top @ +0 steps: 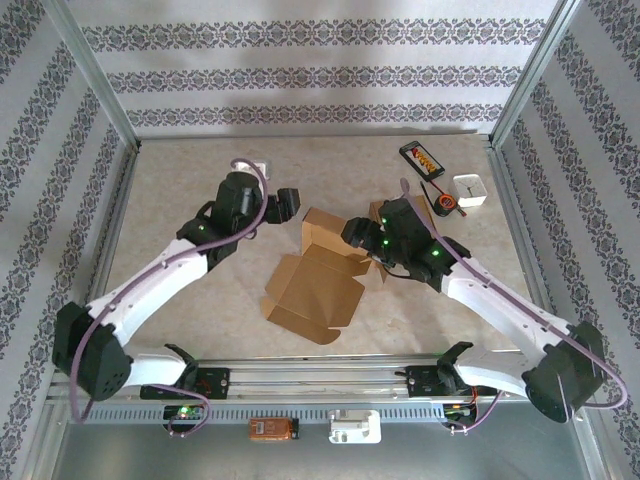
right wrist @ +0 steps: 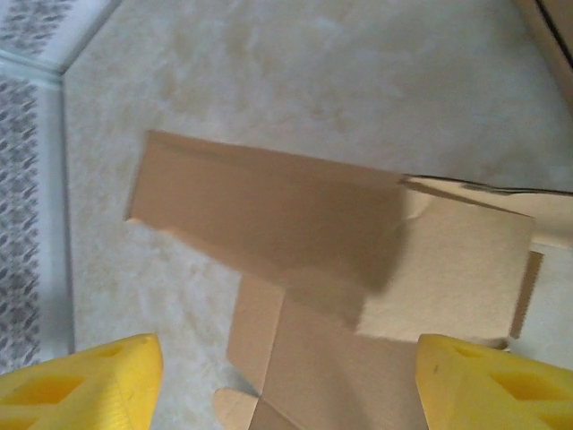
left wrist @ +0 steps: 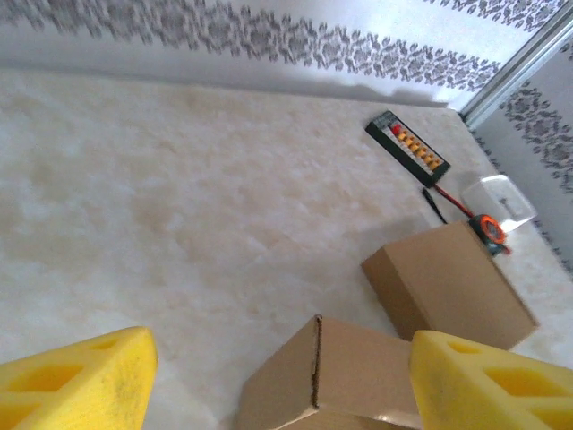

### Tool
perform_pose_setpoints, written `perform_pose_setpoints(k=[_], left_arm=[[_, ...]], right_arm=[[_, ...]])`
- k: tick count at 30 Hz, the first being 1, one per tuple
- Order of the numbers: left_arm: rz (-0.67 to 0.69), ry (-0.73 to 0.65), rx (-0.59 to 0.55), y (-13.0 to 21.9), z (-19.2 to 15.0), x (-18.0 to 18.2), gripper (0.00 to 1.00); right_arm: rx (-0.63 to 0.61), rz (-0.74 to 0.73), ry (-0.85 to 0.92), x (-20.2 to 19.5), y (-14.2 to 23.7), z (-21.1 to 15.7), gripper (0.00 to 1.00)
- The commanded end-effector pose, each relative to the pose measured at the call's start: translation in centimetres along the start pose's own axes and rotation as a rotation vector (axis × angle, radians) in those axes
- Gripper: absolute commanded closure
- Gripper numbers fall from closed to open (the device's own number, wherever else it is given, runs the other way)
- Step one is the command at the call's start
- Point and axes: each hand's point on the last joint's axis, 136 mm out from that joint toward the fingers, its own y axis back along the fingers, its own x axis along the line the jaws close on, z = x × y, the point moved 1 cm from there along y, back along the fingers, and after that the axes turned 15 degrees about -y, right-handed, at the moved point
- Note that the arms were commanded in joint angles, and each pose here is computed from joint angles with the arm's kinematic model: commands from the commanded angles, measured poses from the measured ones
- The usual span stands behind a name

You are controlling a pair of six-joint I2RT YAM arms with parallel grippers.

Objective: Fold the paper box

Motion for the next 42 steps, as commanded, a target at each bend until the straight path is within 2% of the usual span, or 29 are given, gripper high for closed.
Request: perform_pose_setpoints(k=[1, 6, 9, 14, 18, 26, 29, 32, 34, 37, 42], left_arm=[[-0.208, 0.174, 0.154, -1.8, -2.4, -2.3, 0.25], [-0.281, 0.173, 0.179, -4.9, -3.3, -3.2, 0.2], [-0.257, 0.17, 0.18, -6.2, -3.8, -2.7, 0.2], [-0.266, 0.204, 0.178, -7.2, -4.7, -2.5, 0.31], [-0.217, 0.216, 0.216, -6.8, -6.1, -1.7, 0.4], [-0.121, 0.286, 0.153, -3.6, -7.1, 0.2, 0.48], [-0.091, 0.293, 0.131, -2.8, -7.3, 0.8, 0.47], [-0.052, 0.276, 0.111, -2.3, -7.0, 1.5, 0.37], [-0.036, 0.274, 0.089, -2.1, -6.5, 1.8, 0.32], [-0.029, 0.283, 0.057, -2.0, -5.7, 2.0, 0.31], [-0.022, 0.309, 0.042, -2.5, -5.7, 2.3, 0.31]], right_arm=[[-0.081, -0.008, -0.081, -0.9, -1.5, 1.2, 0.26], [-0.116, -0.026, -0.07, -1.2, -2.9, 2.0, 0.28], [-0.124, -0.03, -0.036, -1.3, -3.5, 2.3, 0.34], [-0.122, -0.032, 0.015, -1.3, -4.6, 2.7, 0.42], [-0.099, -0.019, 0.095, -0.1, -5.4, 2.9, 0.46], [-0.032, 0.014, 0.22, 2.8, -7.3, 2.5, 0.51], [-0.025, 0.014, 0.234, 3.4, -7.7, 2.6, 0.51], [-0.03, 0.027, 0.247, 4.0, -7.1, 2.8, 0.49], [-0.043, 0.031, 0.256, 4.2, -6.3, 3.0, 0.43], [-0.079, 0.035, 0.27, 4.3, -4.7, 3.7, 0.38], [-0.146, 0.023, 0.262, 2.1, -2.9, 4.9, 0.36]])
